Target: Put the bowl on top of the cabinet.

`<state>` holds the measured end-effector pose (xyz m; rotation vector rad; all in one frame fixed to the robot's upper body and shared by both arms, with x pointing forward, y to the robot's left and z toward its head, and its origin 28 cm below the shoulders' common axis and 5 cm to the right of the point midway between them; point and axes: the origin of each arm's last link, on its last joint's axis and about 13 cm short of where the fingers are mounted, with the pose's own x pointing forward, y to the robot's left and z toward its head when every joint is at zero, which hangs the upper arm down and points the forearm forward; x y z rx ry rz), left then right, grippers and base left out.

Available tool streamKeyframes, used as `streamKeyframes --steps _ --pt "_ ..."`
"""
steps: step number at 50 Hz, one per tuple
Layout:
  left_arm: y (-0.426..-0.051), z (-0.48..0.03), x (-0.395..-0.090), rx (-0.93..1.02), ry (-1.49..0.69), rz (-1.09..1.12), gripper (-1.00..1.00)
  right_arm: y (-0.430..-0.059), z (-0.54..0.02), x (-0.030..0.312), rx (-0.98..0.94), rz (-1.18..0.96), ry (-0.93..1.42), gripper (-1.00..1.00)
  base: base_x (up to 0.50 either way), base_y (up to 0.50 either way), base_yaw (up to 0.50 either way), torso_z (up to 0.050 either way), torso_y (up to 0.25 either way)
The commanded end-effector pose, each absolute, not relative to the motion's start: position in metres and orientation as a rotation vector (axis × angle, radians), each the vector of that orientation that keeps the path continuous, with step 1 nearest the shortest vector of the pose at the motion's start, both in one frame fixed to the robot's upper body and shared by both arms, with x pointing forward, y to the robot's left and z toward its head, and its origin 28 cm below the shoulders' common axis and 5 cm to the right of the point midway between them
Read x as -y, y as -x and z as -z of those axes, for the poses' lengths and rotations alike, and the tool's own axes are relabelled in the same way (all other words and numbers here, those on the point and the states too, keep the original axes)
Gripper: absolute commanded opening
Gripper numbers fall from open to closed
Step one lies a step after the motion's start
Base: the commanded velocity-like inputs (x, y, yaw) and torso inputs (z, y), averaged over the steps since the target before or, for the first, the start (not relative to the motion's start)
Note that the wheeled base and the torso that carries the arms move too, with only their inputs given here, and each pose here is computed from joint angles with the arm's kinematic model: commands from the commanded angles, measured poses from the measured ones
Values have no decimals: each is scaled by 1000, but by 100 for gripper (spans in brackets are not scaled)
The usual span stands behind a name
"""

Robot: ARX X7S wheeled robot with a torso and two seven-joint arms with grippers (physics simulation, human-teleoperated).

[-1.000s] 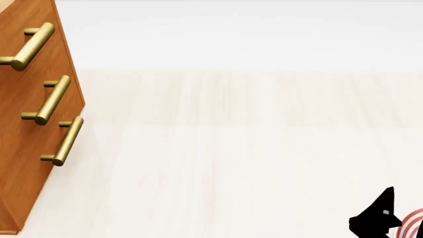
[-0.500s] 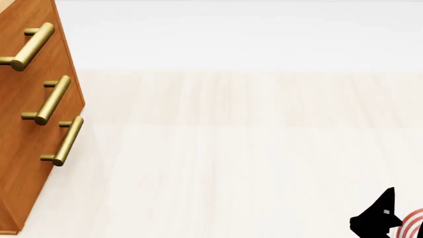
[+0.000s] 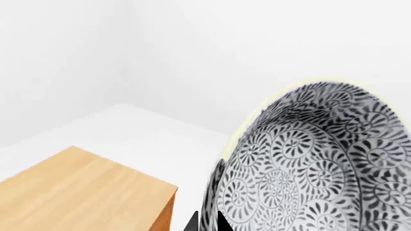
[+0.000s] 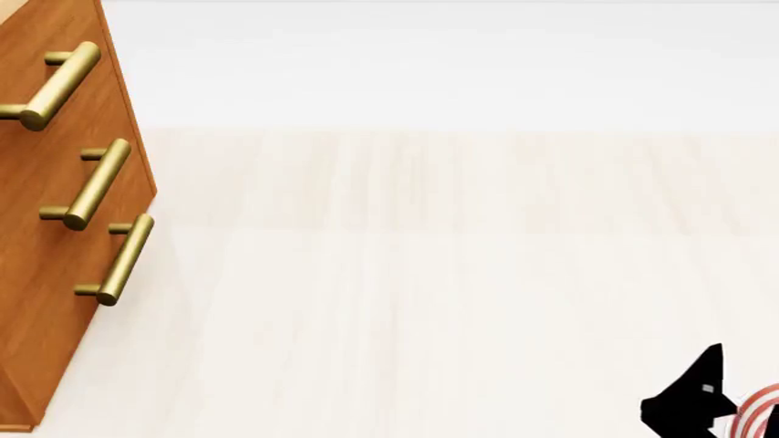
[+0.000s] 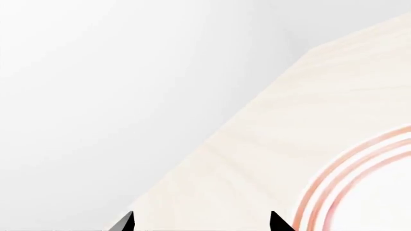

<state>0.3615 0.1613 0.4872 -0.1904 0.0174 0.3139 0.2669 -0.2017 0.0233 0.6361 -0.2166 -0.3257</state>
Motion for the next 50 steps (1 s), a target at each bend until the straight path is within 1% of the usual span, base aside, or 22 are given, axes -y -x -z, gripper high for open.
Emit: streamKeyframes --steps 1,5,11,14,33,44,50 --pt "-364 -492 -175 -23 324 -469 -100 -268 -23 201 212 322 -634 100 0 0 0 0 0" --pt "-365 -492 -179 -43 383 -535 -100 -269 -22 201 210 322 -635 100 0 0 0 0 0" --pt "-367 -491 -183 -67 436 -552 -100 -269 -22 202 209 323 -636 100 0 0 0 0 0" --pt "-369 -494 -188 -40 485 -633 -100 -269 -22 201 206 322 -633 100 0 0 0 0 0" --pt "-378 -482 -201 -45 535 -667 -100 -269 -22 201 211 332 -613 100 0 0 0 1 1" --pt "-390 -463 -212 -71 571 -736 -100 -267 -25 198 224 331 -582 100 0 0 0 0 0" --pt "-391 -463 -217 -63 595 -786 -100 -267 -25 198 222 331 -582 100 0 0 0 0 2"
